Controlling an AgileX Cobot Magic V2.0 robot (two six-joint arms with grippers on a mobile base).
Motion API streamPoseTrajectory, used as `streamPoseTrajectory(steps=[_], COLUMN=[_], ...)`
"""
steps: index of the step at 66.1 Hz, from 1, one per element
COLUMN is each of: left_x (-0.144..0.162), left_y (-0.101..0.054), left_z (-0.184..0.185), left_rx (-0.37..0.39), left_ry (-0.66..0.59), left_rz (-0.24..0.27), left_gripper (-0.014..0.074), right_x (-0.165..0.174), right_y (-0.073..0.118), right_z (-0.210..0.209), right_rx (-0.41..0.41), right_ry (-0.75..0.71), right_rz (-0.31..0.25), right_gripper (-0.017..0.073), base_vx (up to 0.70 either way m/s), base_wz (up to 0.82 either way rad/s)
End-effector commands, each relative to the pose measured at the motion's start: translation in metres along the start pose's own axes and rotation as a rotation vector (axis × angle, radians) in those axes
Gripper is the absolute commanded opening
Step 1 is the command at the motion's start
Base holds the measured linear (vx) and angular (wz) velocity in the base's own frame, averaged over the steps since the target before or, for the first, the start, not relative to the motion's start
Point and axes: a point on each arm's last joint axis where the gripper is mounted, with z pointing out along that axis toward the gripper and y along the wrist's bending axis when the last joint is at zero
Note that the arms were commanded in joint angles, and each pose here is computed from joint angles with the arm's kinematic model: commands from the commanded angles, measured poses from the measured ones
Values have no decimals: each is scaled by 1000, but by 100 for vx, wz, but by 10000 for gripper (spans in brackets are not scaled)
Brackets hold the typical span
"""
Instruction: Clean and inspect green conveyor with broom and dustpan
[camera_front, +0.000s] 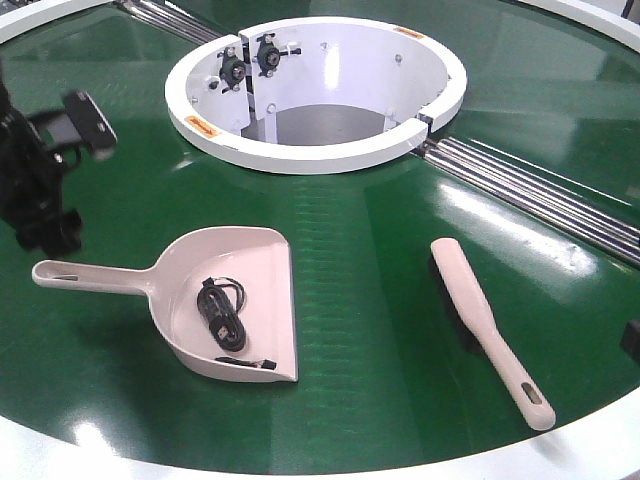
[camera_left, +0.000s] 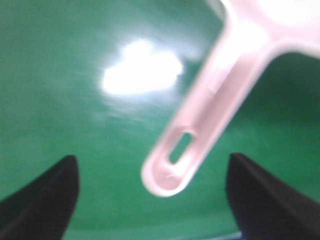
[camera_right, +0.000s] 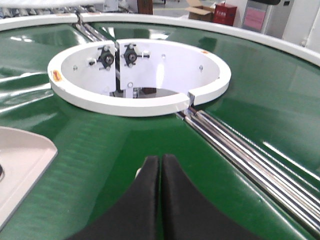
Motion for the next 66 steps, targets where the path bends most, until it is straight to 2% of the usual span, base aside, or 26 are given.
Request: streamPoseTrajectory(steps=[1, 9, 16, 19, 24, 29, 36, 46, 52, 60, 66], left_x=[-1, 4, 8, 9, 11, 17, 30, 60, 85, 114, 131], left_y=[5, 4, -2, -6, -13, -23, -41, -82, -107, -137, -157], left_z=[-53, -85, -112, -124, -147, -166, -174, -150, -130, -105, -85], left_rx=[-168, -246, -252, -244, -237, -243, -269, -293, -339, -370, -372], left_ry=[-184, -313, -447, -510, -632, -742, -856, -1000, -1085, -1123, -1104], left_rz=[-95, -253, -391, -427, -456, -464, -456, -494, -554, -621, -630], left_gripper=[450, 318, 162, 95, -10, -8, -8, -8, -8, -8, -8], right_x=[-19, -21, -20, -19, -19, -19, -16, -15, -6, 27, 50], right_y=[-3, -3, -3, -3, -3, -3, -2, -2, -2, -1, 0], right_z=[-3, -3, -3, -3, -3, -3, -3, -3, 0, 8, 11], right_rx=[28, 31, 29, 27, 25, 23, 19, 20, 26, 39, 53], right_ry=[-143, -162, -153, -147, -143, -138, -113, -101, -109, -104, -124], right_rz=[-15, -12, -4, -1, 8, 31, 25, -12, -25, -24, -25], right_gripper=[-4, -3, -3, -3, -3, -3, -3, -3, -3, -3, -3], base_vx=[0, 0, 0, 0, 0, 0, 0, 0, 0, 0, 0], base_wz=[0, 0, 0, 0, 0, 0, 0, 0, 0, 0, 0])
